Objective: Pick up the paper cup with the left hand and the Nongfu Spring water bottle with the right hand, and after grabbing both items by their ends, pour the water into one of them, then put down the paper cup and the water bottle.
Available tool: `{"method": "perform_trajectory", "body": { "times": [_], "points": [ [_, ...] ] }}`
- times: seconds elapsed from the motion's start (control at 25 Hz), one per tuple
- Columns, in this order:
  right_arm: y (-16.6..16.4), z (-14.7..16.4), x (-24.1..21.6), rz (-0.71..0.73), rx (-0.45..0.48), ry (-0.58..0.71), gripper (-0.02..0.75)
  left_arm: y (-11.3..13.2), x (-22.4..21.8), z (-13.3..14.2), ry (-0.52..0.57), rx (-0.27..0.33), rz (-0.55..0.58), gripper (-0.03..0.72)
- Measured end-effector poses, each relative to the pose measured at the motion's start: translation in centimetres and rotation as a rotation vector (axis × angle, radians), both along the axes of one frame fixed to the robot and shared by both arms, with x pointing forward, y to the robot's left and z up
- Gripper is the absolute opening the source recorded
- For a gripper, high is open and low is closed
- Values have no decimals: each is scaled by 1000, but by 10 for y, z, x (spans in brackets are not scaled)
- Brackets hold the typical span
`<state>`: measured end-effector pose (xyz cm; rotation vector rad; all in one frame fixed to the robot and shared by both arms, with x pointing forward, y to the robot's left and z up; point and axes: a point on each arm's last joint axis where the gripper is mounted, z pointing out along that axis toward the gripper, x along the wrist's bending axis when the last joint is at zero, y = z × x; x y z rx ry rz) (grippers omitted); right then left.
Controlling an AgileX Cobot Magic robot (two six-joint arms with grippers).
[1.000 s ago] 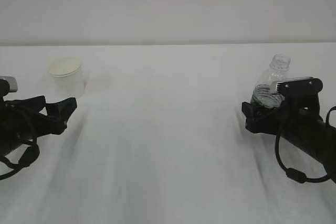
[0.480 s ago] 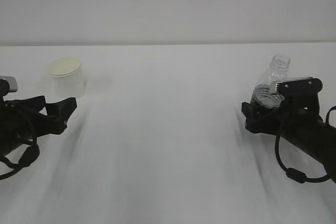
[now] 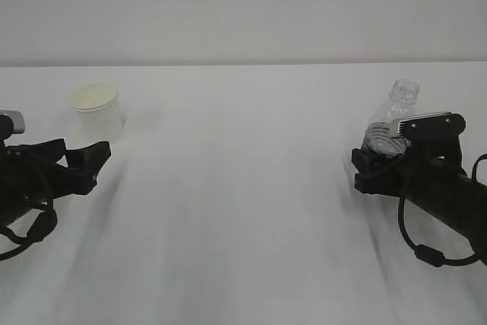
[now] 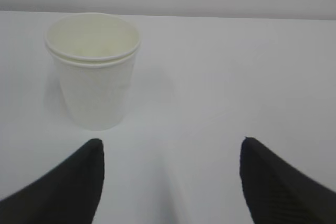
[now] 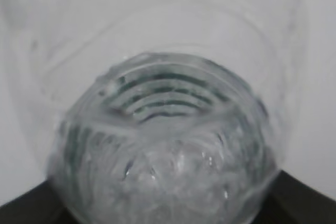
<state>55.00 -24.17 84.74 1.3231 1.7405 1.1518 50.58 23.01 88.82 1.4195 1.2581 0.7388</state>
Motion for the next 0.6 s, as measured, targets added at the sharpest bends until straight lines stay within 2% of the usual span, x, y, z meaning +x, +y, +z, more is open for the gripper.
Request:
{"method": "perform_trajectory", "body": {
  "times": [0.28,0.6],
  "points": [
    [1,0,0,10,-2,0,470,3,1,0,2,1,30,577],
    [2,0,-1,34,-6,-1,470,1,10,-5,23,49,25,599]
  ]
}}
